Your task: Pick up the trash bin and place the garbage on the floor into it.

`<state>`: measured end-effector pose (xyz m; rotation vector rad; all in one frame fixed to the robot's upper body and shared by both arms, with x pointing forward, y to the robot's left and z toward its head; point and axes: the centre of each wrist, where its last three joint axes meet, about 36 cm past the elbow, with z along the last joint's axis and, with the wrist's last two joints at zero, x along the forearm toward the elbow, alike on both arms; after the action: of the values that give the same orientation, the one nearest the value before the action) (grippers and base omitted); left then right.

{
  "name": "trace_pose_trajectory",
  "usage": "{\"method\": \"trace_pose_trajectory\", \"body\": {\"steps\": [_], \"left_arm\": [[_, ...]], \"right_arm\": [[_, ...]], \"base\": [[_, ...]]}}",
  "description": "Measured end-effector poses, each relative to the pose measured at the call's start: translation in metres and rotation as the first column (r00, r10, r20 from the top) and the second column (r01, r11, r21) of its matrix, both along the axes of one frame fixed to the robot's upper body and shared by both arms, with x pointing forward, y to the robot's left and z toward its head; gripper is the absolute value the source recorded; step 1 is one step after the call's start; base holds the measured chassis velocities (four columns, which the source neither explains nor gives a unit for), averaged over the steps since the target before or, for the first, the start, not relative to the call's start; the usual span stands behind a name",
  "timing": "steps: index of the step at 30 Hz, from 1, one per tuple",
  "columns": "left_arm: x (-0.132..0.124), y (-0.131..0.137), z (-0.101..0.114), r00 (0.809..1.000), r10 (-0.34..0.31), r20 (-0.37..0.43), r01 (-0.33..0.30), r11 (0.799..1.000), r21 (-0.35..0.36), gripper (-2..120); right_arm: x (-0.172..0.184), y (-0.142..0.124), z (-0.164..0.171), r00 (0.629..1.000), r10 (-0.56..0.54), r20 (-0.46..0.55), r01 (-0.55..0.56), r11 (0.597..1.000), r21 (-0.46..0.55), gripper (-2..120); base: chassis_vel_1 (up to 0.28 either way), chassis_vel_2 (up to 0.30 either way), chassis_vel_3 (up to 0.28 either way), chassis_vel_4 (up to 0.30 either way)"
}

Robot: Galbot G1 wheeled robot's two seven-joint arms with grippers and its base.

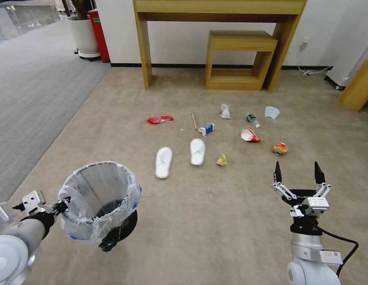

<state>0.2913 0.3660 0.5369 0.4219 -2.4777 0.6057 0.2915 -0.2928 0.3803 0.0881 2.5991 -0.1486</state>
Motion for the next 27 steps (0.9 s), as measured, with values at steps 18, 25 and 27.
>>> {"method": "trace_pose_trajectory", "body": {"steps": [18,25,27], "left_arm": [[0.0017,-0.0049,-0.0061,1.0,-0.011,-0.004,0.011,1.0,-0.004,3],[0.0014,-0.0053,-0.0061,1.0,-0.012,-0.003,0.012,1.0,-0.006,3],[0.0014,-0.0053,-0.0062,1.0,-0.012,-0.003,0.012,1.0,-0.005,3]], "right_arm": [[0.0032,-0.0045,-0.0048,1.0,-0.002,0.0,0.002,1.0,0.0,100],[0.0042,-0.0045,-0.006,1.0,-0.001,0.0,0.001,1.0,0.001,100],[0.0045,-0.0046,-0.0063,1.0,-0.001,0.001,0.001,1.0,0.001,100]], "base": [[-0.285,0.368,0.294,-0.379],[-0.341,0.37,0.328,-0.389],[-0.24,0.422,0.248,-0.422]]}}
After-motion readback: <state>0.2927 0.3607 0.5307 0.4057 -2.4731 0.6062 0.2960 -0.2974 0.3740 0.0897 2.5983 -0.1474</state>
